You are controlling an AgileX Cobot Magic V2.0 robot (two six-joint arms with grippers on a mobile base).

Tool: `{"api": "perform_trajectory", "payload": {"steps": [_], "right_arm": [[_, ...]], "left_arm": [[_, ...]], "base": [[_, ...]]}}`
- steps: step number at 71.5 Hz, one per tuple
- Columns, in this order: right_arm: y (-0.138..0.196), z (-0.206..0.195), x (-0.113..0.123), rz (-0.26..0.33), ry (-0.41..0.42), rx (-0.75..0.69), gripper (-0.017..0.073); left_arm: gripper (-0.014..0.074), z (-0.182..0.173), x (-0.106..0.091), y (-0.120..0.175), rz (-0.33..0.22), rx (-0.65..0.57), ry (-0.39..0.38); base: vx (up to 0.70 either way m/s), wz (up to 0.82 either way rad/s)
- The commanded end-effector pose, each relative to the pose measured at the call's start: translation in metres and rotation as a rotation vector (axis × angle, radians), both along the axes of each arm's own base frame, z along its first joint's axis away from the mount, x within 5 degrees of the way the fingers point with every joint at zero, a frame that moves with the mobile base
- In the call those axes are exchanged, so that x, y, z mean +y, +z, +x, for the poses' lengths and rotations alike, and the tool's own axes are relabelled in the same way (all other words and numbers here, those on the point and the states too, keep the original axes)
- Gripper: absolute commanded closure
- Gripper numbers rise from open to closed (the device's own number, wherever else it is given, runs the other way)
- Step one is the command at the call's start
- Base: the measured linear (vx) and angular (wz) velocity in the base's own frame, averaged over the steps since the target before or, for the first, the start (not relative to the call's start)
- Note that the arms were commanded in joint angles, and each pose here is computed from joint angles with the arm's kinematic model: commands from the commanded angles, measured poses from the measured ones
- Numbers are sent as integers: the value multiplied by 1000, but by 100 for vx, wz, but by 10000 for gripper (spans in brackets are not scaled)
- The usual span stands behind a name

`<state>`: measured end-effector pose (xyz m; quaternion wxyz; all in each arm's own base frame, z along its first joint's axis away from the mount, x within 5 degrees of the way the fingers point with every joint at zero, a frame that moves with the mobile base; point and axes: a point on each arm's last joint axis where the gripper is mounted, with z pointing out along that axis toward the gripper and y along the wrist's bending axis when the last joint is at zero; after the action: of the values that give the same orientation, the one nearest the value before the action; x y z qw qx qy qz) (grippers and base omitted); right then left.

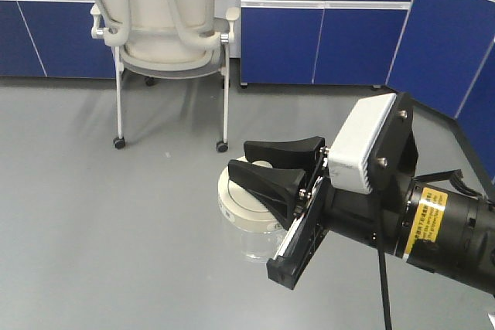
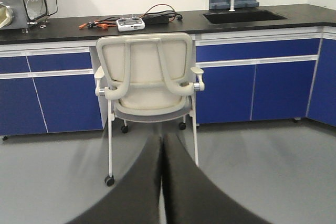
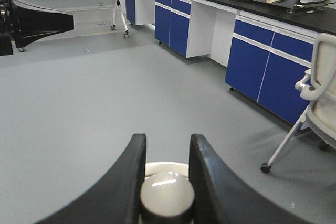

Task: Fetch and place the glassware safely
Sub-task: 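Drive across the lab floor toward the blue cabinets carrying the jar, then turn and approach the black benchtop with the jar held above it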

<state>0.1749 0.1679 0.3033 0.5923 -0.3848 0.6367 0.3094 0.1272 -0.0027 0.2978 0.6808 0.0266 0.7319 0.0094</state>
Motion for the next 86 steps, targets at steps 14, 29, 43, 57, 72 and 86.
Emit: {"api": "perform_trajectory", "payload": {"steps": [14, 29, 43, 57, 72, 86], "right_arm": [[21, -5, 1, 91, 38, -56, 559], [21, -5, 1, 91, 36, -55, 559], [21, -5, 1, 90, 35, -54, 559], [21, -5, 0, 89, 34, -54, 559], [21, -5, 0, 89, 34, -54, 559], [21, -5, 0, 89, 34, -54, 559]], "left_arm": [[601, 1, -1, 15, -21, -95, -11], [601, 1, -1, 15, -21, -95, -11], [601, 1, -1, 15, -21, -95, -11], [601, 1, -1, 15, -21, -95, -11], [601, 1, -1, 15, -21, -95, -11], [601, 1, -1, 15, -21, -95, -11]], "base": [[58, 4], [48, -11], [38, -36], [32, -62], [27, -83], [24, -92]]}}
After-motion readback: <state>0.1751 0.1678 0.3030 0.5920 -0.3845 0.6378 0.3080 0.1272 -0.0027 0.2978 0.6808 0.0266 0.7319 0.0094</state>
